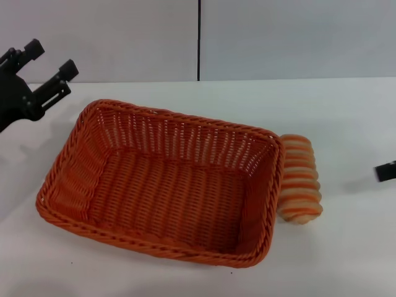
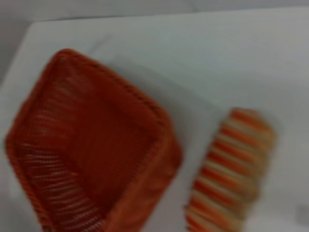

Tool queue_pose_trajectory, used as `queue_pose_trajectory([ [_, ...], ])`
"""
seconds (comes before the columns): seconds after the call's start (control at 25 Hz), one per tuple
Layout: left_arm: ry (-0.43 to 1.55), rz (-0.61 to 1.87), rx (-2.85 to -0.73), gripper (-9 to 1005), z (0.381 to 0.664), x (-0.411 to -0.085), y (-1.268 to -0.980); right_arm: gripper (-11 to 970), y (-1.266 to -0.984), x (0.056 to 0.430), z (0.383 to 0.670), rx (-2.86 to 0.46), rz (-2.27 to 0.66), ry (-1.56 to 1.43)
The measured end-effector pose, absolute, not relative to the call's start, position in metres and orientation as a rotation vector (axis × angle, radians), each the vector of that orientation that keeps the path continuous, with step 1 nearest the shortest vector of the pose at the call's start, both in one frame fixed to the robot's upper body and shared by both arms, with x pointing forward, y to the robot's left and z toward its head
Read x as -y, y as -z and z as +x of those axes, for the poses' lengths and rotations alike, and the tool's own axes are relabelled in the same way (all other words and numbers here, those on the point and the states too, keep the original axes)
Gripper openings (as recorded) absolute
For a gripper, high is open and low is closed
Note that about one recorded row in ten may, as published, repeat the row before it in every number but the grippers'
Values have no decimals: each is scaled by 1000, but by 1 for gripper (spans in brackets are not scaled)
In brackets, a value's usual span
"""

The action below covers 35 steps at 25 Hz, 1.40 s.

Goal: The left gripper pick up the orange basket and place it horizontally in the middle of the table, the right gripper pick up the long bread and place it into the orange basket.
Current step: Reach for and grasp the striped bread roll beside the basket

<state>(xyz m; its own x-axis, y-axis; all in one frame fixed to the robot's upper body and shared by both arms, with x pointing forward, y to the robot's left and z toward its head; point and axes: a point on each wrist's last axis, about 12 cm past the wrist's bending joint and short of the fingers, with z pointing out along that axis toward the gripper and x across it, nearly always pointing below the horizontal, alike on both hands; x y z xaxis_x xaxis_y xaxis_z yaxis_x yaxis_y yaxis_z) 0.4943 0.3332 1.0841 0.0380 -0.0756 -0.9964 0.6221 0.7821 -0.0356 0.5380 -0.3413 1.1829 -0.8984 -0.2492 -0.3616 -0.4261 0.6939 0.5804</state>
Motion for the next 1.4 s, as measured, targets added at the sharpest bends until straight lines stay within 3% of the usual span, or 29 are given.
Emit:
queue_pose_trajectory([
  [0.44,564,457,-1427,762,487,-336,-1080,714,-1136,307,568,-2792,-486,-989],
  [0.92,561,466,-1424,760,486,-334,-1077,674,-1110,270,581,-2831,-538,-1028],
  [1.4,567,456,-1381,758,479,-340,-1082,616,-1101,264,587,-2884,-433,-944],
])
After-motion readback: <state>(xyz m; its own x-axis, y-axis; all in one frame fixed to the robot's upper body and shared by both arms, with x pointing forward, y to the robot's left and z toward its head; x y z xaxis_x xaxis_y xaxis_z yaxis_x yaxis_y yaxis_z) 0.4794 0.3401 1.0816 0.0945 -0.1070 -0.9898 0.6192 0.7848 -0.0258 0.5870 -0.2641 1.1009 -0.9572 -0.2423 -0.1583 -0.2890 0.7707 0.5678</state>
